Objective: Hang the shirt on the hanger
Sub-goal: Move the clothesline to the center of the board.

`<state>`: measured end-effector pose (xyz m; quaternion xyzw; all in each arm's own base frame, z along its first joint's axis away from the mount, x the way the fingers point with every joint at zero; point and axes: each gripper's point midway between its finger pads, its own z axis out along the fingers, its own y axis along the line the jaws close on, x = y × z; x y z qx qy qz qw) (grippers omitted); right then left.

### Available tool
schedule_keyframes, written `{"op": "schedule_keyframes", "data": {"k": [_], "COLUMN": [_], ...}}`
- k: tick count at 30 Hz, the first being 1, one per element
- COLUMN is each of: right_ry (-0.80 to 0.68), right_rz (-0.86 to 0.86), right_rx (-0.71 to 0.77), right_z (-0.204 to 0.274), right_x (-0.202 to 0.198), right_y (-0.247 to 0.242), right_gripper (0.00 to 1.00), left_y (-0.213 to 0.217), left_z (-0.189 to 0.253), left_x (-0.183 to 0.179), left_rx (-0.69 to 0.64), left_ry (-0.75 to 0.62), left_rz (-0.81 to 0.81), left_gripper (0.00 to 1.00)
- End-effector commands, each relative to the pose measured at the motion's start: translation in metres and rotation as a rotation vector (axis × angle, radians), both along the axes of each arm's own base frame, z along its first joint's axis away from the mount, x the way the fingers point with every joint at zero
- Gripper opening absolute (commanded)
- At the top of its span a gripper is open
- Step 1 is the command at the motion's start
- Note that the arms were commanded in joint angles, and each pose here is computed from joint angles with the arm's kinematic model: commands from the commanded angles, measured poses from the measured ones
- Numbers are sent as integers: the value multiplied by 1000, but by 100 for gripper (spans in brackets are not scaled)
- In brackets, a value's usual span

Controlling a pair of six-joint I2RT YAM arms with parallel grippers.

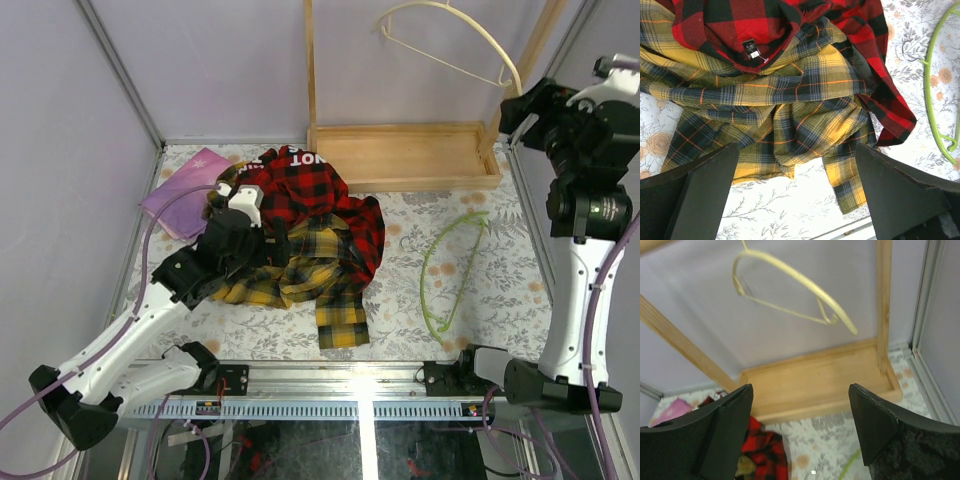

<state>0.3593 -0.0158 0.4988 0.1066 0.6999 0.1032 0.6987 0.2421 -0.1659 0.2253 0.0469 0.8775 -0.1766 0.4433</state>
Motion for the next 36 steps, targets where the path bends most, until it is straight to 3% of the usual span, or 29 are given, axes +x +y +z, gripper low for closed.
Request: {"op": "schedule_keyframes", "data": {"k": [1, 9, 13, 17, 21, 25, 30, 36], "right_ry": [128, 309, 414, 505, 533, 581, 646, 673], "right_rz": [60, 273, 263, 305, 327, 319, 248, 204], "right_rx": [-5, 159, 103, 55, 17, -12, -79, -178], "right_z": [-59, -152, -197, -236, -265, -296, -333, -354], "right_x": [-9, -18, -13, 3, 33, 76, 134, 190], "right_y": [10, 57, 77, 115, 142, 157, 155, 152], "right_gripper": [84, 81, 81, 81, 81, 81, 81, 83], "left_y": [-1, -13, -34, -32, -2, 15, 40, 50], "left_z": [3, 17, 27, 25, 18, 14, 12, 16], "left_x": [11, 19, 7, 5, 8, -6, -19, -25], "left_rx": [-14, -68, -113, -75, 40, 86, 94, 15], "left_ry": [7, -12, -40, -28, -26, -29, -69, -140], "left_rz": [54, 49, -117, -142, -31, -28, 42, 98], "left_gripper": [100, 100, 100, 100, 100, 100, 100, 100]}}
